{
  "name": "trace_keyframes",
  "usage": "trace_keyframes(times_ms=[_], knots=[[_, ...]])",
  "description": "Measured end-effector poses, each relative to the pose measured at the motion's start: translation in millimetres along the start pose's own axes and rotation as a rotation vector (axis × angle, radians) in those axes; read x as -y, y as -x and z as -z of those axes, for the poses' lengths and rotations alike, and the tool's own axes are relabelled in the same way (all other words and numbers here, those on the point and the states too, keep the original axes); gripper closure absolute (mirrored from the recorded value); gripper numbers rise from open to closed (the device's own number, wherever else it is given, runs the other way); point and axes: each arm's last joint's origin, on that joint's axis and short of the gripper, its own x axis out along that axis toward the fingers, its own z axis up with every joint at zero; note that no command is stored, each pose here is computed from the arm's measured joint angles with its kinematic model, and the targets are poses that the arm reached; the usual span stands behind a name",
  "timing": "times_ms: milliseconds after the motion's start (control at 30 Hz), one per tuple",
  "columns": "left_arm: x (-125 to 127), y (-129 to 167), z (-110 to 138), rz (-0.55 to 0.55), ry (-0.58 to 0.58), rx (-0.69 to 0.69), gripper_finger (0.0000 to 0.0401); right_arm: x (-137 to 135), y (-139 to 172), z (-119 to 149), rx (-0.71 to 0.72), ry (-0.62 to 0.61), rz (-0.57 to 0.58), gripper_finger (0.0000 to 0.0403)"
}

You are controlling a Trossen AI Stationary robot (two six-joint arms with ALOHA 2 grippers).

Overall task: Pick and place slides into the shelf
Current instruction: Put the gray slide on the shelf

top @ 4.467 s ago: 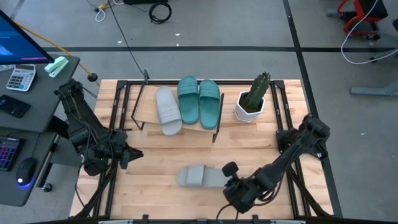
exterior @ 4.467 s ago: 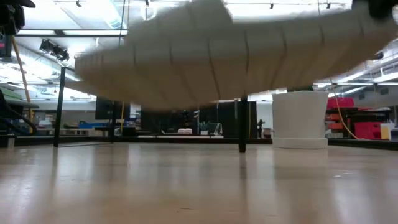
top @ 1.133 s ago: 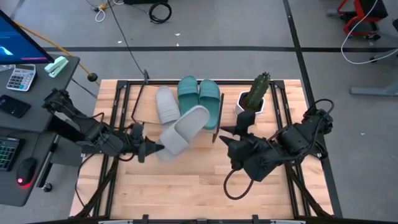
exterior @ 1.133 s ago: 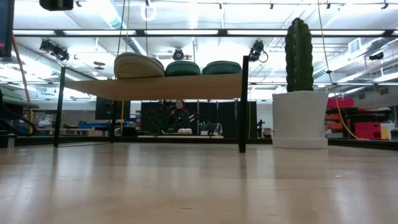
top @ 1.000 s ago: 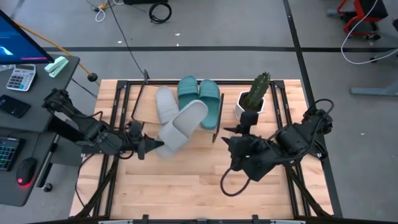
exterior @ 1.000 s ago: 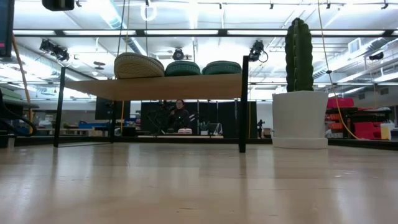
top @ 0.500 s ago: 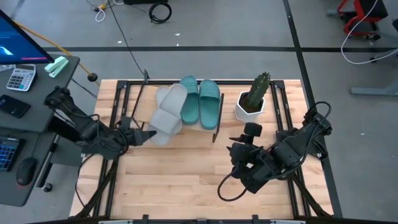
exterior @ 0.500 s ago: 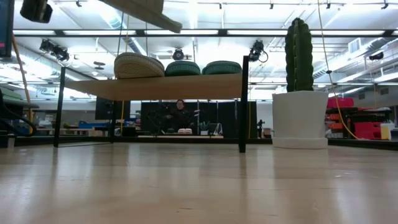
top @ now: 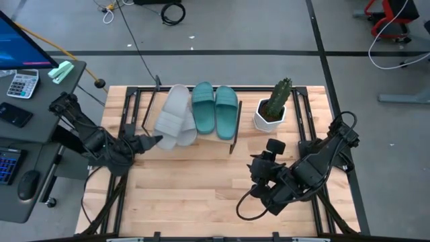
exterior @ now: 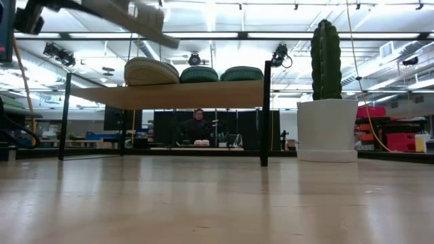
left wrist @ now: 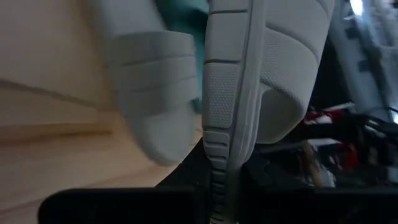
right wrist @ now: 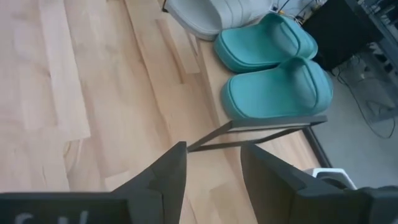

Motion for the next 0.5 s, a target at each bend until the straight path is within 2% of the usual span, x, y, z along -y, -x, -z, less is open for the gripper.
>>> trace_keyframes(times_ms=[167,267,500], knots=[[-16,1,-8,-0.092,0.024,0.039,0.0363,-2,-1,2,-0.003,-0.03,0.004,0.0245],[-21,0,-14,-0.145,-0.006,0.058,0.0363,-3,-3,4,-0.007,-0.044,0.008,0.0245],[-5,4,-34,-0.297,-0.162,0.128,0.0363,-3,-3,3,-0.002,-0.077,0.004,0.0245]])
